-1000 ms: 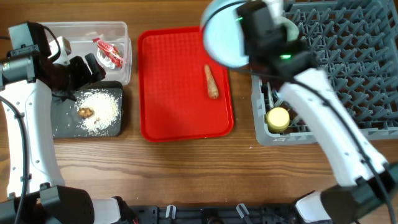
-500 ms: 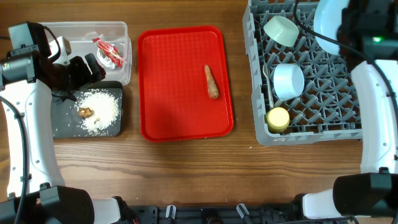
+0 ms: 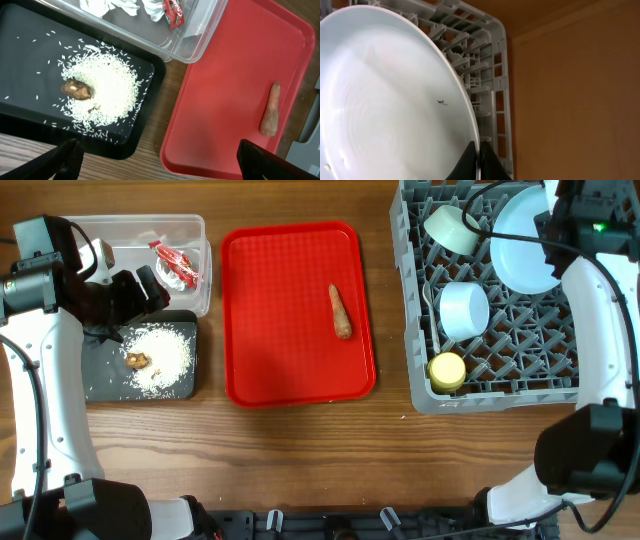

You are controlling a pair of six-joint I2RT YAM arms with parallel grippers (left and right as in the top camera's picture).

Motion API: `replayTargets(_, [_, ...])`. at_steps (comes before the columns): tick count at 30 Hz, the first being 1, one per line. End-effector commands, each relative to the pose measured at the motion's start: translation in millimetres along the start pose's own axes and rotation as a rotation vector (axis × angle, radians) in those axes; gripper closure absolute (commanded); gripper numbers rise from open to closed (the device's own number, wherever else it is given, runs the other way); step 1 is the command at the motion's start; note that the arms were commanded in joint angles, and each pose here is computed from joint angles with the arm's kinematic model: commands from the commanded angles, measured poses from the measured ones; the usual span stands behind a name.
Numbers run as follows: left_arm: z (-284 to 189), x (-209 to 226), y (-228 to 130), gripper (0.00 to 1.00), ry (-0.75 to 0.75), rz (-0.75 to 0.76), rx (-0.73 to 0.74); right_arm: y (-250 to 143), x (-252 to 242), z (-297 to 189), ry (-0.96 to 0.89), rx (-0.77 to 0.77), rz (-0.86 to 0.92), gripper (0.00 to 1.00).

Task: Sort waste into correct bins and load items into the dishwasher rack
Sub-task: 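Carry the plate right and stand it upright in the rack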

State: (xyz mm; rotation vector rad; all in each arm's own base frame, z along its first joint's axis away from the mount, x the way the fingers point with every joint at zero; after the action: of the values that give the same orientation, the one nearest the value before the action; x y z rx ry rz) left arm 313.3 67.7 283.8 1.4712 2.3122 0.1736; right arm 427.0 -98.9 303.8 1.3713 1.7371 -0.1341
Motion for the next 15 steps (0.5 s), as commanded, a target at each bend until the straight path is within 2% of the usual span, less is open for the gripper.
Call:
replayTargets(1, [-6.8,0.4,-0.6,0.0,-0.004,-0.003,-0.021,-6.3,2.7,19.8,-0.034,0.063,-0.002,0.95])
replayTargets(6, [-6.8,0.4,-0.6,0.0,-0.004,-0.003,-0.021,-11.1,-1.2,29.0,-0.055,0.085,0.065,0.96])
replayTargets(13, [-6.8,0.5,-0.6,0.0,-0.003,-0.003,-0.021,-10.5,0.9,29.7,-0.024,0.071,0.064,0.96])
replayTargets(15, [-6.8,0.5,-0.6,0.0,-0.003,-0.003,-0.021,-9.6,3.5,29.7,0.001,0.059,0.062,0.89])
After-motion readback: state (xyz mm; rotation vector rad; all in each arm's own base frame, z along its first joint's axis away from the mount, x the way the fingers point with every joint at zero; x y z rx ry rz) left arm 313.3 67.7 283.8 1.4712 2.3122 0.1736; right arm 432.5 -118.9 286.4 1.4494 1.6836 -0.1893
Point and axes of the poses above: each gripper's point midway between its finger pads, its own z axis out along the fingers, its own x axis along the line the jaws close on, y = z × x, the point moved 8 cm from there along -z, back along the fingers
